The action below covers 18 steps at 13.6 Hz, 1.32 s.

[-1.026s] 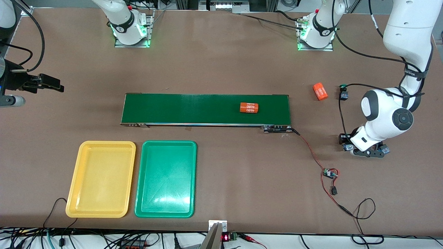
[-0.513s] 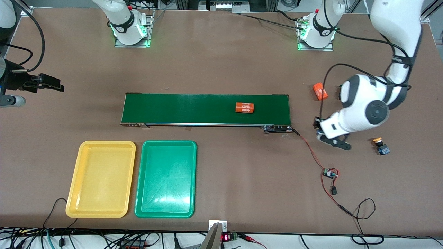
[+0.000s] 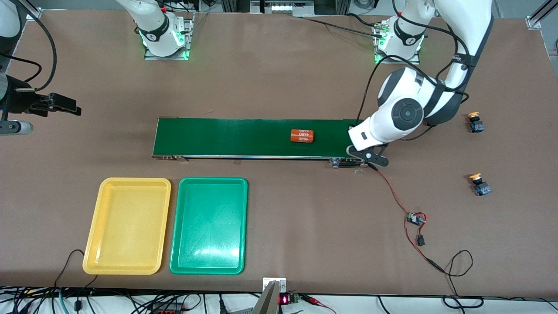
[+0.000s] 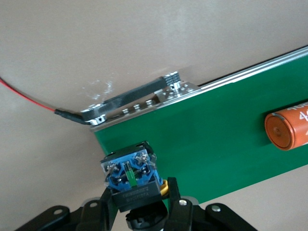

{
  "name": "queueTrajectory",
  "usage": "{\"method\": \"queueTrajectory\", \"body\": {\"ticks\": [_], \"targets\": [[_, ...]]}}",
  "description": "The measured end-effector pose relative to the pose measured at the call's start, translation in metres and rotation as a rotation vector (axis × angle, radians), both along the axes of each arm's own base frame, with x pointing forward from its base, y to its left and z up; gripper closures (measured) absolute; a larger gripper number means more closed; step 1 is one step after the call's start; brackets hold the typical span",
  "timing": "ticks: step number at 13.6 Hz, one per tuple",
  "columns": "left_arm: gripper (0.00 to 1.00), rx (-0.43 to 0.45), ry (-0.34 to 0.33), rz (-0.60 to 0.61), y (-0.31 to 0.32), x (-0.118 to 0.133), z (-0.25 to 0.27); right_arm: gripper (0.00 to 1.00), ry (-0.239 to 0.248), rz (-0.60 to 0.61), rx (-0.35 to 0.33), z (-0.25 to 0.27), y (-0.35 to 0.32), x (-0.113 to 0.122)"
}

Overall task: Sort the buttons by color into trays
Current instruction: 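Carry the button onto the belt and open the left gripper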

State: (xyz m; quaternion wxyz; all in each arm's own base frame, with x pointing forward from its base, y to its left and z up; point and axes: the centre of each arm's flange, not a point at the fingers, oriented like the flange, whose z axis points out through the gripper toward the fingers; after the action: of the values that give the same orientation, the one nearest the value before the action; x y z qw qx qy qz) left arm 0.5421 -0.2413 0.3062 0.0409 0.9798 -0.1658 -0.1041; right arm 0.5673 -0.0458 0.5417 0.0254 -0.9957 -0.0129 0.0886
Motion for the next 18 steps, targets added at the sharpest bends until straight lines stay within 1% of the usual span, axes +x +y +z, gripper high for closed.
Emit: {"method": "queueTrajectory", "body": {"ticks": [3,5,9,11,13,15,16,18], "targets": [[0.56,-0.009,-0.005,-0.007,-0.005,-0.008,-0.02,0.0,0.01,0.0,0.002,-0.005,0.0,-0.001],[0.56,-0.011,0.009,-0.016,-0.01,-0.013,-0.038,0.0,0.016,0.003,0.003,-0.007,0.002,-0.002],[0.56,-0.014,0.034,-0.017,-0.013,-0.016,-0.062,0.0,0.023,0.006,0.008,-0.012,0.005,-0.006],[0.42,-0.016,0.025,-0.016,-0.013,-0.014,-0.057,0.0,0.019,0.009,0.009,-0.013,0.007,-0.012],[0.21,-0.014,0.005,-0.012,-0.01,-0.008,-0.033,0.0,0.018,0.01,0.009,-0.012,0.008,-0.016],[0.01,-0.008,-0.033,0.02,0.008,0.002,0.002,0.0,0.017,0.009,0.01,-0.011,0.008,-0.02],[0.0,0.0,-0.04,0.049,0.026,0.007,0.016,0.0,0.017,0.008,0.01,-0.01,0.008,-0.021],[0.0,0.03,-0.008,0.128,0.076,0.016,0.024,0.0,0.015,0.001,0.008,-0.009,0.008,-0.021]]}}
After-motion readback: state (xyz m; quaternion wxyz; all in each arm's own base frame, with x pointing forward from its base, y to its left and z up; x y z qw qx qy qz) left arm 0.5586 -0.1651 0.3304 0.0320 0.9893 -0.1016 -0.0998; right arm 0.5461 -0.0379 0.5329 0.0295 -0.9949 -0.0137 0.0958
